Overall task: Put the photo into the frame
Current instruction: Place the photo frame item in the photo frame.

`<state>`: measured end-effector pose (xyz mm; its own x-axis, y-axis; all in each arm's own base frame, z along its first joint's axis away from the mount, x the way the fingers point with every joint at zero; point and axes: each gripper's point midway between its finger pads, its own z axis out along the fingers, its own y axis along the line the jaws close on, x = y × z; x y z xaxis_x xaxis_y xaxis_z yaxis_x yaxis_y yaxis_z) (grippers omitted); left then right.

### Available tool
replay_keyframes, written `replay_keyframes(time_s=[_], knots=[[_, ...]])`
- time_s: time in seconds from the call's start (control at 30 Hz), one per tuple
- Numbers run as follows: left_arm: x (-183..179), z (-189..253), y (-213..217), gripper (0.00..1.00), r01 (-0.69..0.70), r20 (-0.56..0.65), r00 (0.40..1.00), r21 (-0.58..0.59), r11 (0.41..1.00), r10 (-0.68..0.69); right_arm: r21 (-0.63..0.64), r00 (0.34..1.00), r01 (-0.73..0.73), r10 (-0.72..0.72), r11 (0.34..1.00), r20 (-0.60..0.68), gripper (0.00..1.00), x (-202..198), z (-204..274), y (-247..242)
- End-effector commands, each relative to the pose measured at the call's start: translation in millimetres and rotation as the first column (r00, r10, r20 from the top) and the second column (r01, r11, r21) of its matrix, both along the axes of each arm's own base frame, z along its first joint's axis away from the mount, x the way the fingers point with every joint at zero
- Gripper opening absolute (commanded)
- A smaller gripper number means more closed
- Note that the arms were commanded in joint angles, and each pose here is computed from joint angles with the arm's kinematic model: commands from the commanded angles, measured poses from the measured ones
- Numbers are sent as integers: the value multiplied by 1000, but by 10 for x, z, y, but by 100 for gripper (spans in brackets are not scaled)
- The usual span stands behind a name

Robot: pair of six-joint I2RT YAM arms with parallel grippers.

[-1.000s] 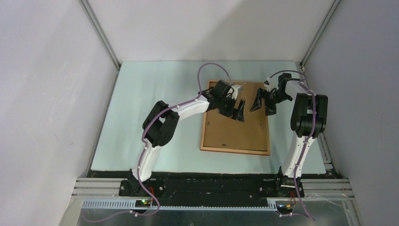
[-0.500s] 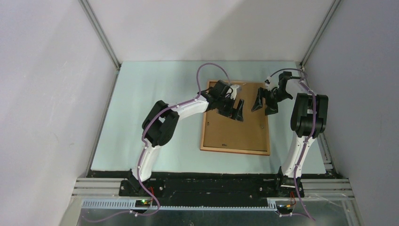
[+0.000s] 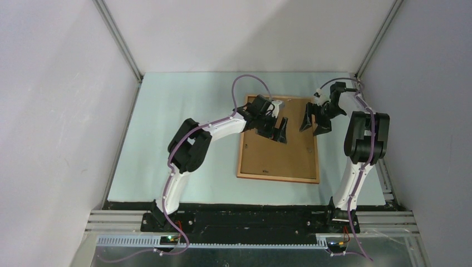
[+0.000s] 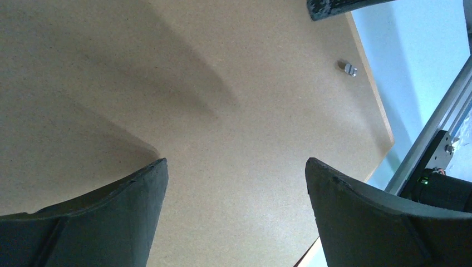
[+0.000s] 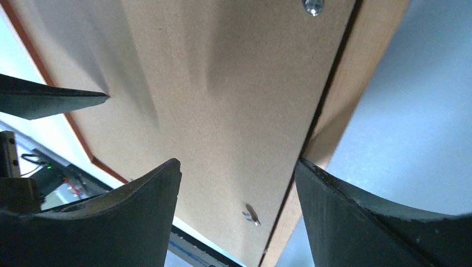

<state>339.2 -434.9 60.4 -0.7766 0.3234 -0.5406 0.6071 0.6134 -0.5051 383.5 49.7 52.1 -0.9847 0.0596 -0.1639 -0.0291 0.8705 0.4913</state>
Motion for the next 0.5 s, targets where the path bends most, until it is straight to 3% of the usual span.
replay_keyframes(time_s=[0.0,0.47], knots=[[61,95,85,98,-21,29,999,6,1000,20,-94,990,5,8,996,143,79,167,413,-197],[96,214,92,98,-28,48,998,-8,1000,29,-150,978,52,-20,987,207,76,182,433,-342]])
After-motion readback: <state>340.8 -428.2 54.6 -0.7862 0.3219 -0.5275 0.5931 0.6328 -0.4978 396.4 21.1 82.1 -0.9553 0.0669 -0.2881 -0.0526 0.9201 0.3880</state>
